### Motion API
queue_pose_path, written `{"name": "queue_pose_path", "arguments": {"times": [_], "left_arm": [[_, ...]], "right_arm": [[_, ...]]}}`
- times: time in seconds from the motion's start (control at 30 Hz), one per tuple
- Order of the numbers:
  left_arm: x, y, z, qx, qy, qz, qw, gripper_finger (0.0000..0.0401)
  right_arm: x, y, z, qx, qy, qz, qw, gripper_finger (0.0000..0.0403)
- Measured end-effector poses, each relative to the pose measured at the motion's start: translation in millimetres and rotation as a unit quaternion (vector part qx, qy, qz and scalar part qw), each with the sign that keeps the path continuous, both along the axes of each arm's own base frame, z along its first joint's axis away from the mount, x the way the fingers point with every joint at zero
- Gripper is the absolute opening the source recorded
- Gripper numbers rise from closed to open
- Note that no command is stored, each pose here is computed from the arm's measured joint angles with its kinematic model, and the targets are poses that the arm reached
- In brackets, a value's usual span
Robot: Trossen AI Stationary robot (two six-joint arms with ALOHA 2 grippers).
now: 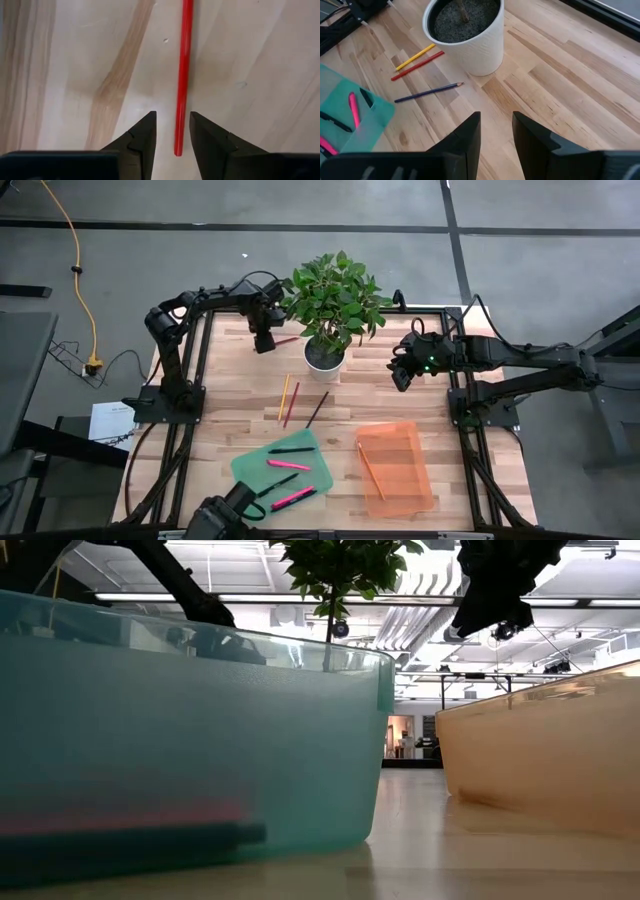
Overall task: Sort pens & pencils
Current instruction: Put the top red pencil into the orange bin
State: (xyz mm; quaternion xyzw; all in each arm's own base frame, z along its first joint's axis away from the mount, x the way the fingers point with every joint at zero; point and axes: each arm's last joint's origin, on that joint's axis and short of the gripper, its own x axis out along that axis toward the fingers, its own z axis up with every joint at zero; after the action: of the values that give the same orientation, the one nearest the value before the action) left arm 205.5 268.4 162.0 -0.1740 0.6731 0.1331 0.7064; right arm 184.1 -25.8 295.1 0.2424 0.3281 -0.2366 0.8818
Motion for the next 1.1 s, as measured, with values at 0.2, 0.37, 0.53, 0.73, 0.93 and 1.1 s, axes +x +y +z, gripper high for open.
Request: {"name": "queue_pose_path", "arguments": {"times": [0.2, 0.37, 0.53, 0.73, 0.93, 1.1], "left_arm": [[1, 0, 0, -0.003, -0.005, -0.005, 1.000, 0.0106], [0, -1, 0, -0.008, -0.002, -0.016, 1.000, 0.0106], [0, -1, 0, -0.008, -0.001, -0.017, 1.000, 0.0106], [-1, -2, -7, -0.024, 0.010, -0.019, 0.999, 0.0106], [1, 0, -12, -0.025, 0.011, -0.017, 0.999, 0.0106], [1, 0, -13, -0.027, 0.010, -0.016, 0.999, 0.0106]], "right_arm": [[0, 0, 0, -0.002, 0.001, 0.002, 1.000, 0.0103], [0, 0, 0, -0.002, 0.001, 0.002, 1.000, 0.0103], [0, 0, 0, -0.002, 0.001, 0.002, 1.000, 0.0103], [0, 0, 0, -0.002, 0.001, 0.003, 1.000, 0.0103], [0, 0, 0, -0.002, 0.001, 0.002, 1.000, 0.0103], [0, 0, 0, -0.002, 0.001, 0.002, 1.000, 0.0103]]}}
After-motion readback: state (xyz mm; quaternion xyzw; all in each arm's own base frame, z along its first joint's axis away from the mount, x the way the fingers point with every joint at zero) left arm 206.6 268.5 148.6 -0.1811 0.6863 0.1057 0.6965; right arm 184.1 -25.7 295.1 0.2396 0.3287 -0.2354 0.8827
